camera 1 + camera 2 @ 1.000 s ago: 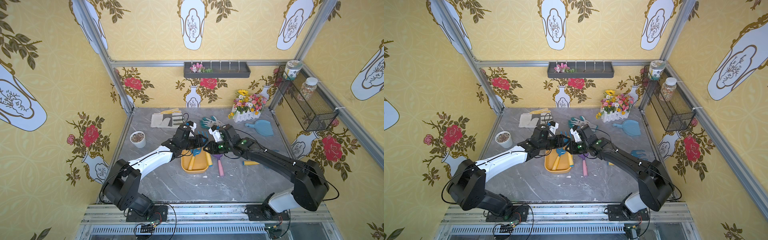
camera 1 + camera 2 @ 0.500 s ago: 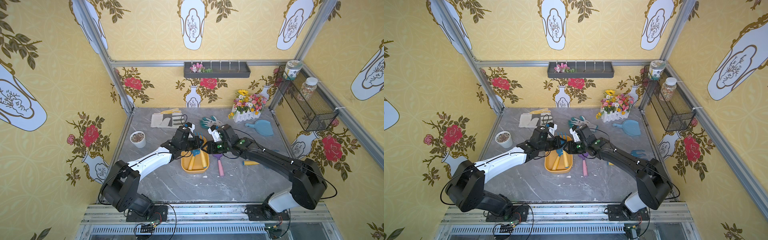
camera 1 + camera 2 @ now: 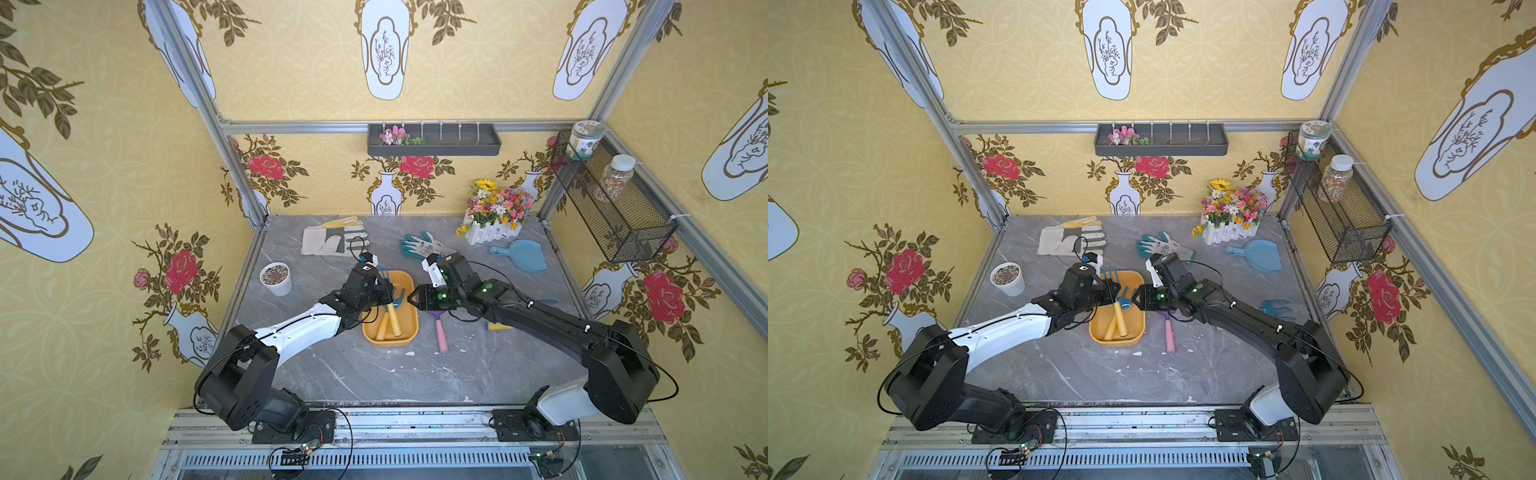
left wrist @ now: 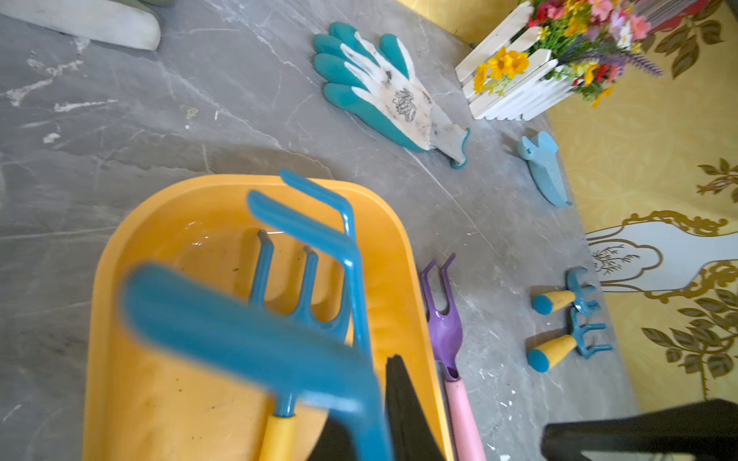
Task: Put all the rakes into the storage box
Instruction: Place the rake in the storage box.
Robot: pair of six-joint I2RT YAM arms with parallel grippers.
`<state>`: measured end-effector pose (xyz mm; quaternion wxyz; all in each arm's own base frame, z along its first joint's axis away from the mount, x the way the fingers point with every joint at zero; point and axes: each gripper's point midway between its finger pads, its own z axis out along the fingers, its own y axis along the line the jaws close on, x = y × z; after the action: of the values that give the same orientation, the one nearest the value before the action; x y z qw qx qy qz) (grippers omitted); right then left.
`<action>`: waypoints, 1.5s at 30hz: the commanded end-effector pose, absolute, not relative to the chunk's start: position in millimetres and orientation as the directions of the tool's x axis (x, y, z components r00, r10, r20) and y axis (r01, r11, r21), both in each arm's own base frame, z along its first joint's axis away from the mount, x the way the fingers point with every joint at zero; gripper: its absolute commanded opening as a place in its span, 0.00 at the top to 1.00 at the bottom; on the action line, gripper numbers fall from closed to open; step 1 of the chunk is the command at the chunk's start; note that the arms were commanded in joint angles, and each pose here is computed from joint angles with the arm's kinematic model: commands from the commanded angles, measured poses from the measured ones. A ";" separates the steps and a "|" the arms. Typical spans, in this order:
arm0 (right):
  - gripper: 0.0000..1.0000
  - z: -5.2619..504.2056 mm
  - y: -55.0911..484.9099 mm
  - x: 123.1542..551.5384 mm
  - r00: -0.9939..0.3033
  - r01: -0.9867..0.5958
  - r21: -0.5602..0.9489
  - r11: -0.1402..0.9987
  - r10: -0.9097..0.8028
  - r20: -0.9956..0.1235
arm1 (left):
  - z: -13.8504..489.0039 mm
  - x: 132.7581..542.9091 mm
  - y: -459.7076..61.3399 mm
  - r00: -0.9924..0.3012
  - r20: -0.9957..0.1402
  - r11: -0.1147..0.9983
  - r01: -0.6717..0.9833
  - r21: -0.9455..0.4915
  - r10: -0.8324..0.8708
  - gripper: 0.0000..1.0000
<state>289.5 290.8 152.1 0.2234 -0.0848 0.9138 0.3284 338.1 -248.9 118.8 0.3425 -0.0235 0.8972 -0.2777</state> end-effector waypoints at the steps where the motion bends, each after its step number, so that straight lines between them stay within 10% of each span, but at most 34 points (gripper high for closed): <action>1: 0.51 157.9 291.6 297.1 -0.867 -0.307 0.560 0.770 0.017 -0.499 | 114.7 346.9 -256.5 -0.754 -0.622 0.846 0.176 -0.503 -0.213 1.00; 28: 0.51 138.8 282.0 304.0 -0.879 -0.259 0.527 0.809 0.029 -0.476 | 57.0 330.2 -309.3 -0.904 -0.422 0.796 0.209 -0.569 -0.065 1.00; 41: 0.45 131.0 254.1 320.0 -0.870 -0.162 0.480 0.862 0.105 -0.482 | 60.1 336.1 -294.1 -0.902 -0.423 0.857 0.154 -0.491 -0.080 0.49; 45: 0.44 131.8 243.7 331.0 -0.865 -0.119 0.448 0.886 0.129 -0.484 | 59.8 336.6 -282.9 -0.900 -0.420 0.883 0.099 -0.458 -0.117 0.47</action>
<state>323.0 252.0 130.6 0.2494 -0.0143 0.9326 0.2606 337.8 -295.8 64.7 0.2252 0.0192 0.9356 -0.2712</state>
